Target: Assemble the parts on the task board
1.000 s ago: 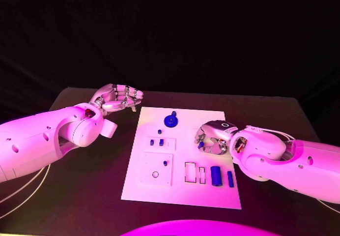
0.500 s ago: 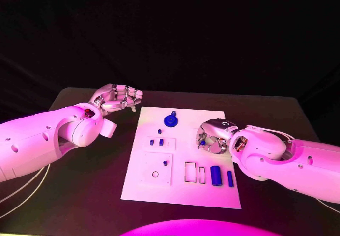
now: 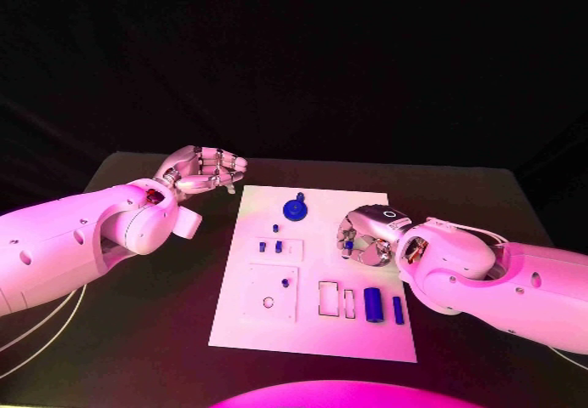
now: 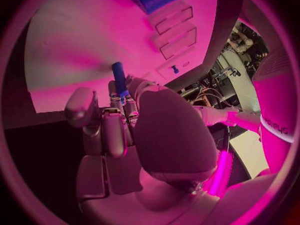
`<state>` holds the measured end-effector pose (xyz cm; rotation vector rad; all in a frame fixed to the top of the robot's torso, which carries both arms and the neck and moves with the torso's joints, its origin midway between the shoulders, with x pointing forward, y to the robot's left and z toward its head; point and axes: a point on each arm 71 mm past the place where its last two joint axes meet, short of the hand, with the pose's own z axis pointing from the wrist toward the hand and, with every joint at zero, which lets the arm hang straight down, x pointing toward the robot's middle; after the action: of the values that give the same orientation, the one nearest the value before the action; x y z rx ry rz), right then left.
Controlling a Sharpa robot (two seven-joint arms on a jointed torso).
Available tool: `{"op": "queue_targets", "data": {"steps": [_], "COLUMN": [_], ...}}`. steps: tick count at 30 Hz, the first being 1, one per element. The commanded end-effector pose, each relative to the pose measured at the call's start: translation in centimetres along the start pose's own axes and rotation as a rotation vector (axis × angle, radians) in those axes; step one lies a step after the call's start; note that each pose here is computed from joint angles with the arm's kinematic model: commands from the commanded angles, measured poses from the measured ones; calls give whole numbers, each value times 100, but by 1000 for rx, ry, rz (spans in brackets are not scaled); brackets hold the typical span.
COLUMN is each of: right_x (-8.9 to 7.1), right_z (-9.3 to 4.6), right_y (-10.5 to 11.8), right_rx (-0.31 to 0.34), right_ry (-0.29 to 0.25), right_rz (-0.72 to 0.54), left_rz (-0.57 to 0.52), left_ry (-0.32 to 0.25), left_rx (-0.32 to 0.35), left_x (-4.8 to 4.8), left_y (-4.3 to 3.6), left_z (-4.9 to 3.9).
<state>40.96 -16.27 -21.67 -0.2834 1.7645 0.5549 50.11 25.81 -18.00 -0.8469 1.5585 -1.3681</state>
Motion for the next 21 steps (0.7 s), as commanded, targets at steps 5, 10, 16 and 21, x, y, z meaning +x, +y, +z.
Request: {"op": "queue_targets", "data": {"steps": [5, 10, 16, 21], "right_x": [-62, -168, -305, -337], "right_z": [-45, -84, -121, -109], "right_y": [93, 163, 322, 518], "right_rx": [-37, -55, -96, -154], "right_ry": [-36, -46, -68, -85], "right_rz": [1, 4, 13, 29], "left_rz": [-10, -10, -11, -12], "left_ry": [15, 16, 18, 21], "left_rx": [7, 7, 8, 10], "left_x": [20, 26, 39, 50], "left_y": [-11, -11, -12, -13], "left_z": [7, 10, 21, 27]}}
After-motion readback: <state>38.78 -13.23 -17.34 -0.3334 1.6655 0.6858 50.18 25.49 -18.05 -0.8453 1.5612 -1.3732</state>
